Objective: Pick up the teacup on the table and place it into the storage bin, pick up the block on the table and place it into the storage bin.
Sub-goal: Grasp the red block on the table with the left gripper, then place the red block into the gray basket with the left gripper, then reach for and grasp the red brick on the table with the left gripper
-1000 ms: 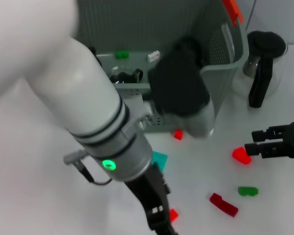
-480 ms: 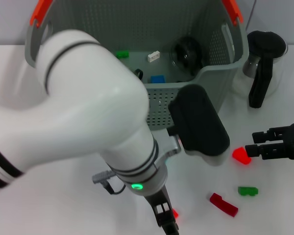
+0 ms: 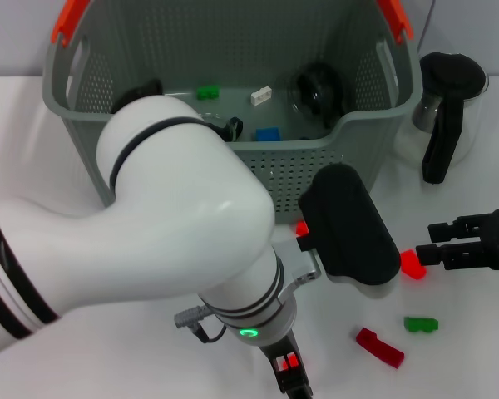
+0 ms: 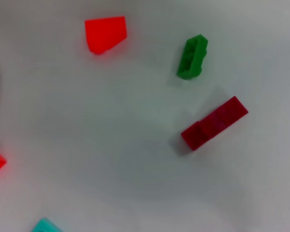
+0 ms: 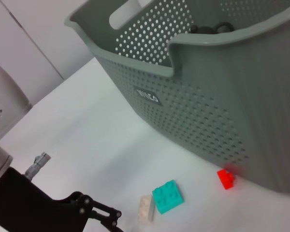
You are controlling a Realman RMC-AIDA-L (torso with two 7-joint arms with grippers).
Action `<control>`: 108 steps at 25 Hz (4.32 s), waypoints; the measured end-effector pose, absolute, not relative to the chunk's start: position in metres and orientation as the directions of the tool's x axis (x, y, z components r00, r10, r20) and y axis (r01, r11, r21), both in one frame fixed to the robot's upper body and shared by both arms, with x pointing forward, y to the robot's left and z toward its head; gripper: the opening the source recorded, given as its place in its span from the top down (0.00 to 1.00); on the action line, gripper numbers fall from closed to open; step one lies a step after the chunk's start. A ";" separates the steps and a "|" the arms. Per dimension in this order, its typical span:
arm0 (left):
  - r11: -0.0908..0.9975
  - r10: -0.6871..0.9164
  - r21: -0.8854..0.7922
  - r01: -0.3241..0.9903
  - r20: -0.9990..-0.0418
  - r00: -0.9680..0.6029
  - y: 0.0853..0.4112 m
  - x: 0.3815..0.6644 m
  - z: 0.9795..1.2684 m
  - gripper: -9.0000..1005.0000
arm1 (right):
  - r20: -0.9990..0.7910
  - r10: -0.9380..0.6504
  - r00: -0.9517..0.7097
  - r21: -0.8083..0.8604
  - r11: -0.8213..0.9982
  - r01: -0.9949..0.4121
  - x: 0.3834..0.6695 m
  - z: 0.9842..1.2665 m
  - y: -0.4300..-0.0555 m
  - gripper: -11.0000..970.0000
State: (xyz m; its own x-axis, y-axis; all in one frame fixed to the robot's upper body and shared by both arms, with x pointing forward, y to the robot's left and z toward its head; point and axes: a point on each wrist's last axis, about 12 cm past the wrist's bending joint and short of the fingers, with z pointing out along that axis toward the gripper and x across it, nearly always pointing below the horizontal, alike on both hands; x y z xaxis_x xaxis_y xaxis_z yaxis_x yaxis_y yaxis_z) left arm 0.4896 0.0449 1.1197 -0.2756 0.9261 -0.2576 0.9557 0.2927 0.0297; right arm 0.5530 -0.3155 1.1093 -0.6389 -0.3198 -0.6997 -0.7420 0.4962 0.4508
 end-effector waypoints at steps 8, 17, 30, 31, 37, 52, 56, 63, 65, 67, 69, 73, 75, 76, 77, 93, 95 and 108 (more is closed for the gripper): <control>0.295 0.926 0.037 0.955 -0.259 -0.276 0.042 0.487 1.114 0.14 | -0.700 -0.318 -0.639 0.446 0.503 -0.740 0.554 1.109 -0.316 0.29; 0.286 0.929 0.050 0.957 -0.258 -0.265 0.039 0.487 1.110 0.28 | -0.699 -0.320 -0.640 0.445 0.506 -0.739 0.555 1.108 -0.314 0.29; 0.289 0.930 0.052 0.956 -0.253 -0.268 0.040 0.489 1.108 0.54 | -0.697 -0.320 -0.641 0.446 0.507 -0.737 0.555 1.108 -0.315 0.29; 0.288 0.930 0.052 0.956 -0.252 -0.267 0.040 0.489 1.108 0.56 | -0.697 -0.320 -0.641 0.445 0.508 -0.737 0.555 1.107 -0.315 0.29; 0.279 0.934 0.045 0.959 -0.242 -0.261 0.039 0.486 1.107 0.58 | -0.697 -0.318 -0.642 0.443 0.514 -0.735 0.555 1.107 -0.316 0.29; 0.262 0.941 0.060 0.963 -0.236 -0.242 0.037 0.483 1.114 0.78 | -0.697 -0.318 -0.643 0.442 0.515 -0.734 0.555 1.107 -0.316 0.29; 0.261 0.934 0.092 0.961 -0.276 -0.227 0.037 0.485 1.147 0.81 | -0.697 -0.319 -0.642 0.441 0.517 -0.734 0.555 1.107 -0.317 0.29; 0.260 0.796 0.083 0.962 -0.583 -0.165 0.063 0.491 1.255 0.78 | -0.698 -0.323 -0.639 0.435 0.517 -0.737 0.554 1.107 -0.319 0.29; 0.337 0.702 0.115 0.934 -0.692 -0.168 0.081 0.512 1.286 0.77 | -0.697 -0.325 -0.639 0.434 0.519 -0.737 0.554 1.105 -0.319 0.29; 0.449 0.607 0.118 0.886 -0.768 -0.206 0.098 0.540 1.301 0.77 | -0.695 -0.326 -0.640 0.435 0.518 -0.736 0.553 1.105 -0.319 0.29; 0.547 0.519 0.086 0.833 -0.815 -0.257 0.114 0.571 1.305 0.76 | -0.693 -0.327 -0.643 0.437 0.519 -0.735 0.552 1.104 -0.319 0.29; 0.665 0.410 0.023 0.747 -0.846 -0.340 0.132 0.621 1.296 0.75 | -0.690 -0.329 -0.645 0.441 0.516 -0.735 0.552 1.103 -0.317 0.29; 0.712 0.367 -0.002 0.702 -0.852 -0.374 0.139 0.642 1.290 0.72 | -0.690 -0.329 -0.644 0.442 0.514 -0.736 0.553 1.104 -0.316 0.29; 0.724 0.353 -0.009 0.690 -0.854 -0.382 0.141 0.648 1.289 0.70 | -0.690 -0.330 -0.644 0.442 0.513 -0.736 0.553 1.104 -0.316 0.29; 0.735 0.337 -0.017 0.678 -0.859 -0.386 0.144 0.652 1.288 0.68 | -0.690 -0.331 -0.644 0.442 0.512 -0.737 0.553 1.104 -0.316 0.29; -0.214 0.755 -0.032 0.976 -0.639 0.144 0.079 0.477 1.238 0.20 | -0.684 -0.322 -0.655 0.444 0.529 -0.723 0.552 1.103 -0.322 0.29; -0.221 0.779 -0.036 0.975 -0.607 0.154 0.075 0.475 1.228 0.14 | -0.683 -0.321 -0.657 0.445 0.530 -0.722 0.551 1.103 -0.322 0.29; -0.164 0.855 0.090 0.982 -0.483 0.187 0.029 0.506 1.141 0.05 | -0.680 -0.343 -0.648 0.448 0.506 -0.737 0.549 1.102 -0.317 0.29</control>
